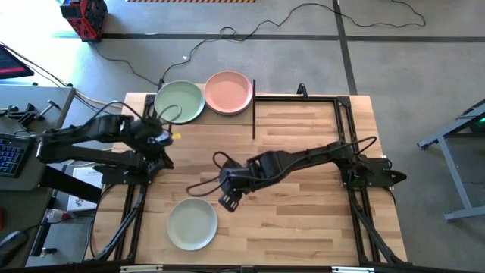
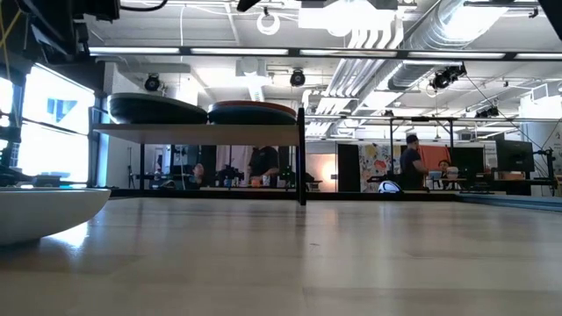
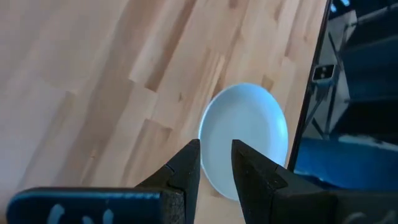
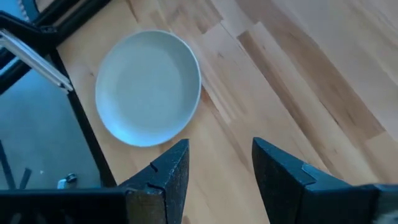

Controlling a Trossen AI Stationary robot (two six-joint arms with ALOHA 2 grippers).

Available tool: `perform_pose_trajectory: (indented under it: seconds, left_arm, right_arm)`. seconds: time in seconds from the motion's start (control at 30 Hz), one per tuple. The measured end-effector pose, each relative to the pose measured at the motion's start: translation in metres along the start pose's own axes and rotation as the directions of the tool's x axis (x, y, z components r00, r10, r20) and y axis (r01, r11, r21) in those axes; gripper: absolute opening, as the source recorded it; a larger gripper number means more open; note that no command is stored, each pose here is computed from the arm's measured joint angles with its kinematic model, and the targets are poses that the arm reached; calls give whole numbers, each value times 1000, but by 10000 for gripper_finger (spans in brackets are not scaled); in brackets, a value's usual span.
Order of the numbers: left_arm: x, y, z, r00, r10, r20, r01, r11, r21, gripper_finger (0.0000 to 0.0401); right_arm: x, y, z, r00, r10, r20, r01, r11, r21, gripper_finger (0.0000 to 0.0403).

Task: Place and stack plates onto a shelf
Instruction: Stack the gray plate on top of the light green plate on the shelf

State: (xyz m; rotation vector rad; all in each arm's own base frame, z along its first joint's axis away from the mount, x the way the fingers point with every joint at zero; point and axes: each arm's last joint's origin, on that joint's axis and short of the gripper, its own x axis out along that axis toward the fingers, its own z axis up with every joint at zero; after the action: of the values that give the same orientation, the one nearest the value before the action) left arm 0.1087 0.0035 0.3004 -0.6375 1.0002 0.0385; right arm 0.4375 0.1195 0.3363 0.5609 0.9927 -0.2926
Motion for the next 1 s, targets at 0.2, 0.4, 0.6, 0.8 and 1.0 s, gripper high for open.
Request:
perform_pose_trajectory:
  seconds: [0.2, 0.4, 0.6, 0.8, 1.0]
  left_arm:
    - [24, -5, -6, 998, -56, -31, 58, 997, 56, 80]
    - [50, -12, -13, 994, -94, -51, 98, 993, 73, 80]
    - [74, -15, -28, 987, -55, -151, 65, 996, 62, 80]
    - [91, -19, -38, 982, 19, -188, -10, 999, 49, 80]
    - [104, -26, -40, 981, 64, -184, -59, 998, 31, 80]
  right_arm:
    - [0, 5, -6, 999, -33, 32, 32, 999, 34, 154]
    - [0, 7, -9, 998, -46, 49, 44, 998, 37, 154]
    - [0, 8, -10, 998, -47, 46, 44, 998, 49, 154]
    - [-1, 8, -10, 998, -46, 46, 44, 998, 50, 154]
    - [-1, 8, -10, 998, -46, 46, 43, 998, 47, 154]
